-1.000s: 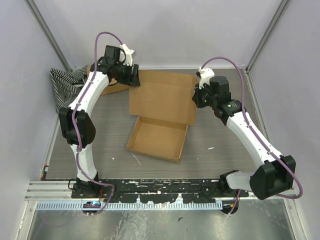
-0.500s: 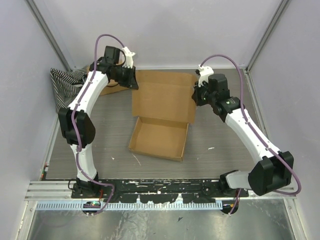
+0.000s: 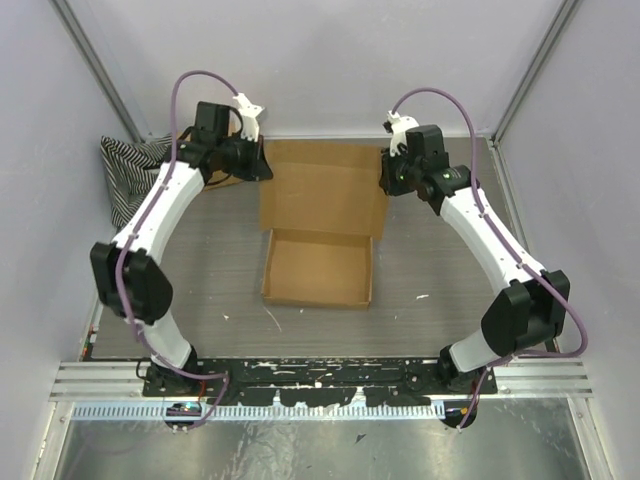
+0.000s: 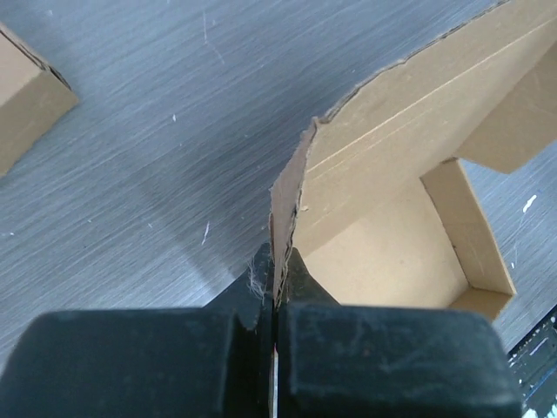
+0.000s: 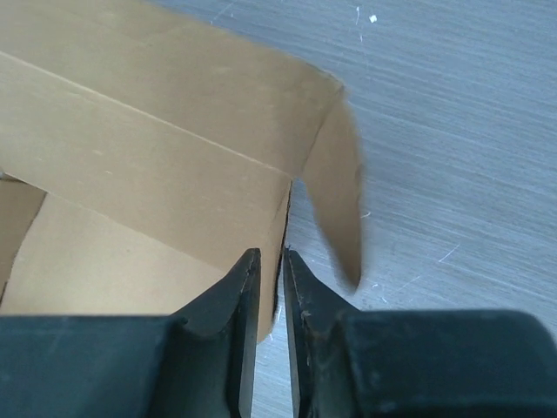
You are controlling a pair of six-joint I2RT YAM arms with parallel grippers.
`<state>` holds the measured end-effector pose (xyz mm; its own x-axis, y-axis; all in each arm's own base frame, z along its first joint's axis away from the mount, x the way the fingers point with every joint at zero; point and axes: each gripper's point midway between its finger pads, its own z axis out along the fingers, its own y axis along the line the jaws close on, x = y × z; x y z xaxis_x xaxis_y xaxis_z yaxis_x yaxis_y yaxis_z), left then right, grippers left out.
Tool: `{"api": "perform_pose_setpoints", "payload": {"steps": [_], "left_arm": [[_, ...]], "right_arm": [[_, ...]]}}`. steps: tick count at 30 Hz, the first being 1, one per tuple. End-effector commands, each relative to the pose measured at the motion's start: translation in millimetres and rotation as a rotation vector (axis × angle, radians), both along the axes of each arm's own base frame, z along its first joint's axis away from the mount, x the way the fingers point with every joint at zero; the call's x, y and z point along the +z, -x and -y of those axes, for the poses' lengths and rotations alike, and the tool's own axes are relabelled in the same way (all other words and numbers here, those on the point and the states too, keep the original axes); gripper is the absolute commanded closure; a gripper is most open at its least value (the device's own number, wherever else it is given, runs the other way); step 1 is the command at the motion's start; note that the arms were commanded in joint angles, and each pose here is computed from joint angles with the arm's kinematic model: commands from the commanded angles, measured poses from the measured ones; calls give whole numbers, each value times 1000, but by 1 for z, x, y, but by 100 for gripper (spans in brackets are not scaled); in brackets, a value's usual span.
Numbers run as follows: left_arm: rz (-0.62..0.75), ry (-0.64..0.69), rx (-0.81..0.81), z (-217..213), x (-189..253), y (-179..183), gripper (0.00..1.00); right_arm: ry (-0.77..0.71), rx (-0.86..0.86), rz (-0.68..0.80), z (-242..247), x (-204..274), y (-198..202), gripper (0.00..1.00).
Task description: Fold the paper box
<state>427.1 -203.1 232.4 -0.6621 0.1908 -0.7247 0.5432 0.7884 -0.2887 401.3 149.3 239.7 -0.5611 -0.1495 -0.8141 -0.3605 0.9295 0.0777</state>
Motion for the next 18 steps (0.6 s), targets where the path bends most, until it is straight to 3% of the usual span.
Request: {"api": "perform_pose_setpoints", "payload": {"steps": [1,8,18], "left_arm": [[286,98,14,5,72,-1,100],[338,126,-12,11,82,13,100],[352,36,113,24,69,2,100]], "right_arm": [[4,-7,5,1,11,-1,77],[11,-11,-33,0,2,-3,77],[-40,-164,-25,6,14,-20,92]]}}
